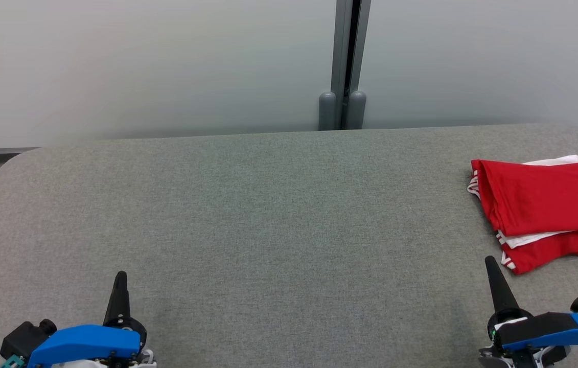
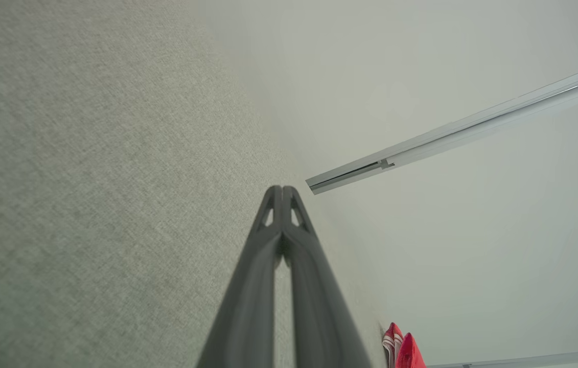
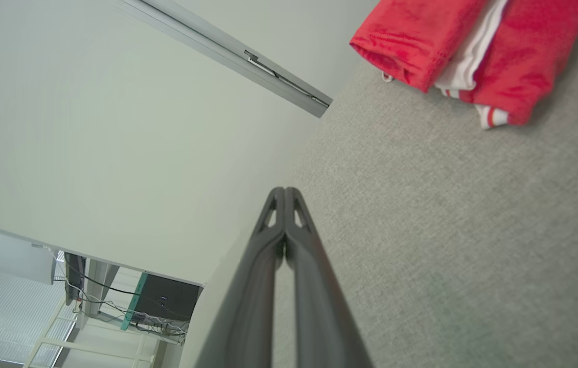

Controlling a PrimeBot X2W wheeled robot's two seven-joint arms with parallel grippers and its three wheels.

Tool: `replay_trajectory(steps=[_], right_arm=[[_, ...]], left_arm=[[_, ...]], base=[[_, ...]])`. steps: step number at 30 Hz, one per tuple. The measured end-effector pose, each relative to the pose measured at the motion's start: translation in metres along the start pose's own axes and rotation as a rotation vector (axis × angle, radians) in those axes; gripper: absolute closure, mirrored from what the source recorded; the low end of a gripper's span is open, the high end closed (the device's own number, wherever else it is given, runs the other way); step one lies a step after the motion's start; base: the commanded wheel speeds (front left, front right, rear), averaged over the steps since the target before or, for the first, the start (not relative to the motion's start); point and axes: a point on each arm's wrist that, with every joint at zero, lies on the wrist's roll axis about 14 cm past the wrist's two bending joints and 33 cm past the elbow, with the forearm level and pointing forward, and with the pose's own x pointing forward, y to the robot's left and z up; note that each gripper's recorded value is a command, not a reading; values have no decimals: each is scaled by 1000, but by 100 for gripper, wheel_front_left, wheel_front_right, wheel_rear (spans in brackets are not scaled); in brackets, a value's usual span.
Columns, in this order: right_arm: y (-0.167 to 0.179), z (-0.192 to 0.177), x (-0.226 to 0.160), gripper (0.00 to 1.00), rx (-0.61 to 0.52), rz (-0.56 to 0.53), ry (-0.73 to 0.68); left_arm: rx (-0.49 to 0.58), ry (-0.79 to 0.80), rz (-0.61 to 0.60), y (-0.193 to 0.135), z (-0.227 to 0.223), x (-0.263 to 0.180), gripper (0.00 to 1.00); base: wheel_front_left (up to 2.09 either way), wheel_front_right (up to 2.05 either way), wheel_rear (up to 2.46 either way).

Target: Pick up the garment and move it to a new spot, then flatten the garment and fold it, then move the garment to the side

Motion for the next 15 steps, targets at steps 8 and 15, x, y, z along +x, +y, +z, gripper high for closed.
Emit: replay_trajectory(steps=[8,15], right_arm=[[3,4,1,100,83,10,-6],[5,8,2,100,151,17,-10]], left_arm=[[-78,-5,-21,-6,5,3,100],[-143,-7,-37,-9,8,4,100]], base=[[0,0,0],[0,0,0]])
